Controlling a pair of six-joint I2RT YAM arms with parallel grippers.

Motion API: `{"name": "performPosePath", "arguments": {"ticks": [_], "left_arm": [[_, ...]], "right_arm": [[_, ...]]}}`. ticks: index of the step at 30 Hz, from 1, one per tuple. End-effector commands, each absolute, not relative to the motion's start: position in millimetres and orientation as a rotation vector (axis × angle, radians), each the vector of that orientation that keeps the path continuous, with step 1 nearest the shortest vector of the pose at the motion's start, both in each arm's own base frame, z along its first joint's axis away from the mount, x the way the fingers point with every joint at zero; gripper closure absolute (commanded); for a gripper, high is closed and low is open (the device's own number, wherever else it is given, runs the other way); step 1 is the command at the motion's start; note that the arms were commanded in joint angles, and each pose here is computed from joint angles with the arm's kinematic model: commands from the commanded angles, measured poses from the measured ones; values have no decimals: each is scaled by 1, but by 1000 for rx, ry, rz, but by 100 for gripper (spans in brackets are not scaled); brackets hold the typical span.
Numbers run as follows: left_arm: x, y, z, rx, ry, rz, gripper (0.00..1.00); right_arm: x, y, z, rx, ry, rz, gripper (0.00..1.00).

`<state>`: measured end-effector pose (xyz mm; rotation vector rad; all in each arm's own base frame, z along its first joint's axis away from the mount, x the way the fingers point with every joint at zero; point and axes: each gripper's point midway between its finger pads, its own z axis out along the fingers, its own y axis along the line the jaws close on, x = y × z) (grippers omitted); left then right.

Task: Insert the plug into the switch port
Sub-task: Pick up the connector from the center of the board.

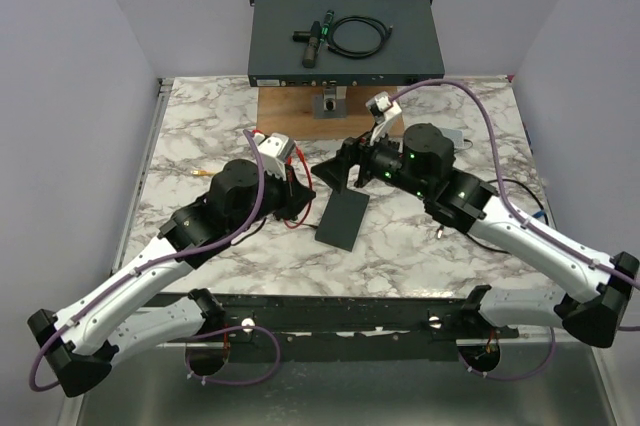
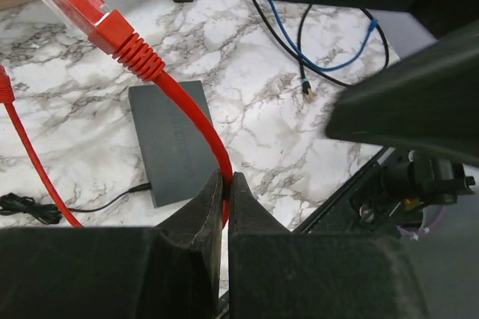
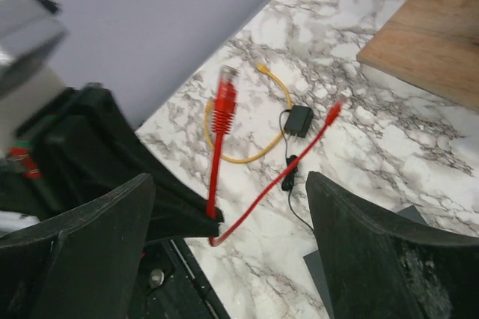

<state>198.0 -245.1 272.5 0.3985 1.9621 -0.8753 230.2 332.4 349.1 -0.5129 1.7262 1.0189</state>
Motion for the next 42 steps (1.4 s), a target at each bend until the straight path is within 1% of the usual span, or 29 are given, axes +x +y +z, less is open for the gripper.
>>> {"name": "performPosePath", "arguments": {"ticks": [1, 23, 33, 38, 42], "left_arm": [[210, -232, 284, 300, 1961, -739, 100], [209, -238, 276, 305, 1981, -726, 100], [206, -237, 275, 306, 1978, -737, 100], [204, -238, 273, 313, 1980, -746, 100], [204, -237, 270, 311, 1984, -747, 100]], "right_arm": [[252, 338, 341, -484, 1740, 925, 16], [254, 381, 335, -552, 1729, 1015, 22], [259, 399, 321, -579, 1750, 947, 34], [262, 402, 320, -571, 1723, 870, 36], [264, 407, 315, -581, 1726, 838, 42]]}}
